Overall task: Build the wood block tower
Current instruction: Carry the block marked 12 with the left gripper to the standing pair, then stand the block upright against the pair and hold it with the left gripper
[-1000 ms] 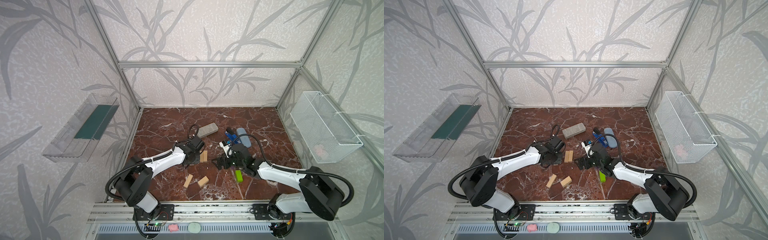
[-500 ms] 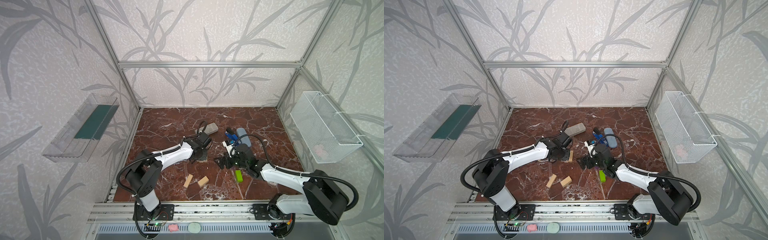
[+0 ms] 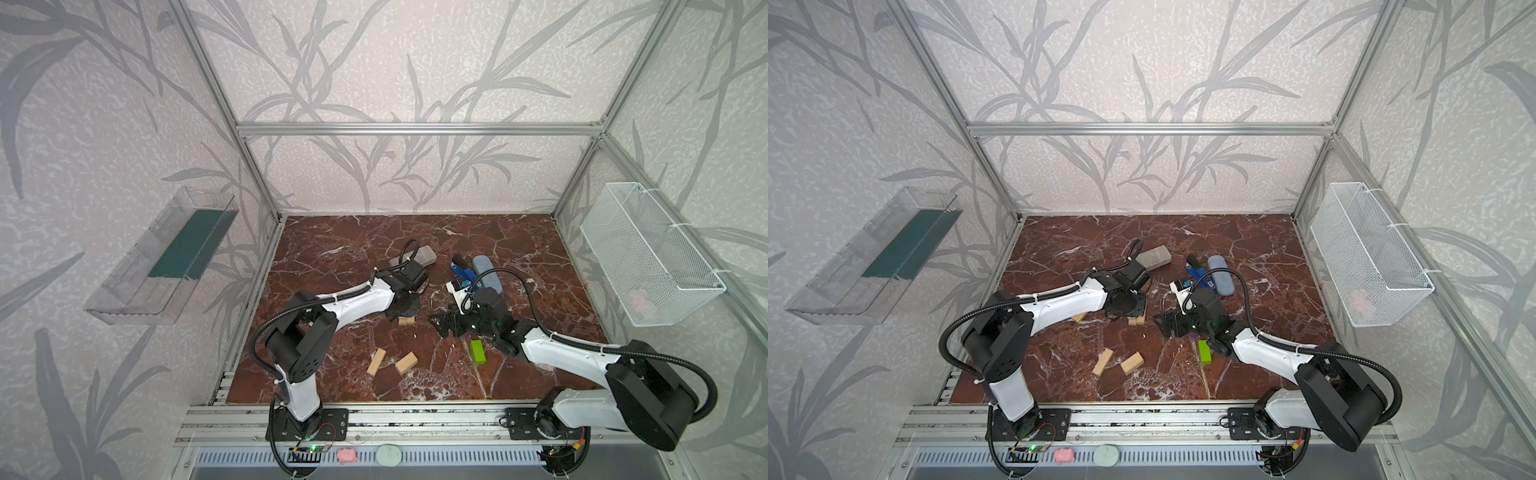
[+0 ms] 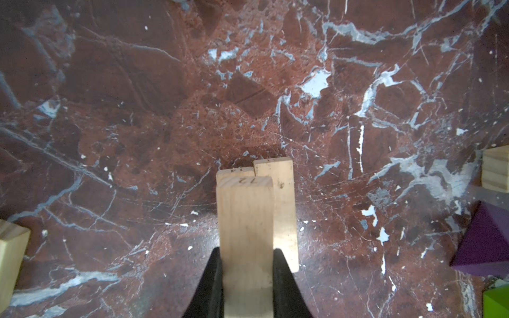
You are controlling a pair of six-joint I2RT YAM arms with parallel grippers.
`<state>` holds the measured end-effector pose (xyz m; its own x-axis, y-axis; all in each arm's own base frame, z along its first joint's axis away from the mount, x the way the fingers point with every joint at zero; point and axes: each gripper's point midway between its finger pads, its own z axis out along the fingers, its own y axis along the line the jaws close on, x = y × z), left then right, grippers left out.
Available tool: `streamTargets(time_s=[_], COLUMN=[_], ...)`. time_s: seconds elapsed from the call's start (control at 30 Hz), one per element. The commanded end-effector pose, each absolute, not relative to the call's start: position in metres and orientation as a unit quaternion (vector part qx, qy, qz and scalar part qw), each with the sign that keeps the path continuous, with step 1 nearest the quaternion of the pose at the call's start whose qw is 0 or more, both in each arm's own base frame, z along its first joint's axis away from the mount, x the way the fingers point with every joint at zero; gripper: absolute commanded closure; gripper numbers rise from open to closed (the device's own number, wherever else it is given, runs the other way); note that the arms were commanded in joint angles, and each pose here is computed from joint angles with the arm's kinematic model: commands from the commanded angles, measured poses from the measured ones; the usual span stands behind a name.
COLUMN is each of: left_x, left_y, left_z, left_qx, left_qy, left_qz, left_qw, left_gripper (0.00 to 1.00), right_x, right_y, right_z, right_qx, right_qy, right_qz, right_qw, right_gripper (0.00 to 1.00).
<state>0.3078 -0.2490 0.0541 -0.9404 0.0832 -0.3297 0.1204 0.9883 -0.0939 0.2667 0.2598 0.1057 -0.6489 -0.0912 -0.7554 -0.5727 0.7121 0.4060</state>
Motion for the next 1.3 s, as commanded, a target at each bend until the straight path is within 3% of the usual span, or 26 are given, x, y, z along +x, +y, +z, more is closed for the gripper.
streamTargets(time_s=[0.0,1.27], left_x=[0.308,0.312], left_y=[-0.246,-0.245], left_z=[0.054,0.037], left_qx=[0.035,0.023], left_qy=[0.986,0.989], left_qz=[-0.042,-0.021], left_qw=[0.159,0.148], left_gripper=[0.94,0.94], right_x=[0.268,0.268], right_y=[0.260,0.258], right_z=[0.117,0.119], right_qx=[-0.199,-0.196], right_qy=[0.836,0.834], right_qz=[0.333,0.338], right_qw=[0.388,0.390], right_gripper=[0.05,0.05])
